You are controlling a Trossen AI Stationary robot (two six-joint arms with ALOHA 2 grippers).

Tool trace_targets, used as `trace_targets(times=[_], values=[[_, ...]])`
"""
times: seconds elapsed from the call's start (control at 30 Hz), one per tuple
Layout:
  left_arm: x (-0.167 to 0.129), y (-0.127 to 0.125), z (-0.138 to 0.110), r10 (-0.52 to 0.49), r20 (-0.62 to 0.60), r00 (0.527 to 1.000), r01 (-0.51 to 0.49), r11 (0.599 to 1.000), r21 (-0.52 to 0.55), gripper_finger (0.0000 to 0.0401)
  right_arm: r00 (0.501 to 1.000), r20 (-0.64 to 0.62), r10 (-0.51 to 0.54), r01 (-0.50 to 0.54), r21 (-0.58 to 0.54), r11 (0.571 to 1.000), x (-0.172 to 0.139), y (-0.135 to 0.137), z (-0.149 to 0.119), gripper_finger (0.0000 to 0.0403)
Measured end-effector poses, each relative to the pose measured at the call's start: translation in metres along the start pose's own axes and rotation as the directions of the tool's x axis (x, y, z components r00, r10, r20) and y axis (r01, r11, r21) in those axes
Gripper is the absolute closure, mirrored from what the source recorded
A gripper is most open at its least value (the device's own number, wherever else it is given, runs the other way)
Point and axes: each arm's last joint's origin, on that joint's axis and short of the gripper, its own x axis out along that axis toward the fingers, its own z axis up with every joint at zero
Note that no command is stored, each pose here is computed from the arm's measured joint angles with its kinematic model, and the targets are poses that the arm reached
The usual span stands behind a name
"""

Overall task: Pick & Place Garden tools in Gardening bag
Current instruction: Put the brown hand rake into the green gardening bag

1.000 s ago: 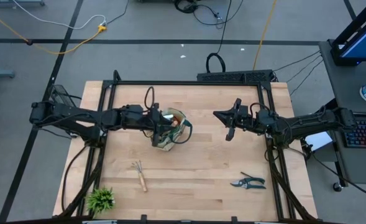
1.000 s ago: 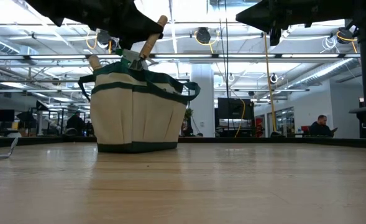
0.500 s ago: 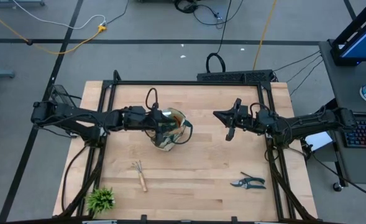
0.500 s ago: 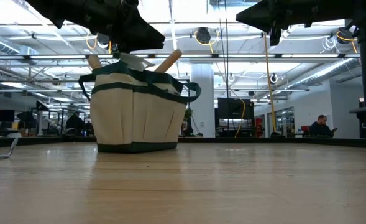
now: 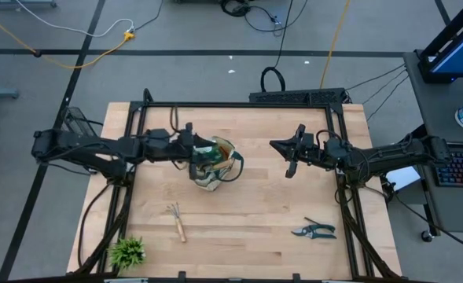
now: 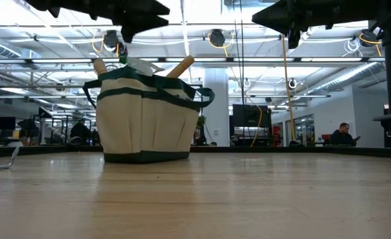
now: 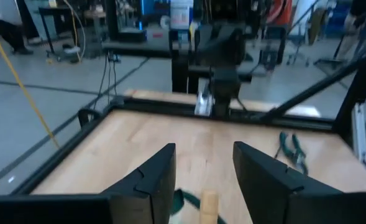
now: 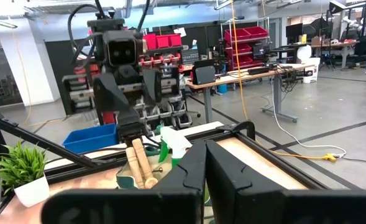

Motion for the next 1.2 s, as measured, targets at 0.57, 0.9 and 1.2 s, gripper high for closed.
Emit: trace_targets(times=[0.57, 0.9, 1.2], values=[[-0.043, -0.065, 0.017, -0.093, 0.101, 0.991, 0.084, 0.992, 0.094, 0.0233, 0.997, -0.010, 0.077, -0.077, 0.000, 0.997, 0.000, 0.002, 0.000, 0.0401], [-0.066, -0.102, 0.006, -0.038, 0.048, 0.998, 0.029, 0.983, 0.181, 0.0233, 0.997, -0.021, 0.074, -0.075, -0.034, 0.997, 0.000, 0.002, -0.001, 0.0401], [-0.080, -0.117, -0.018, -0.128, -0.149, 0.981, 0.164, 0.950, 0.267, 0.0233, 0.997, -0.031, 0.071, -0.073, -0.054, 0.996, 0.000, 0.002, -0.002, 0.0401]])
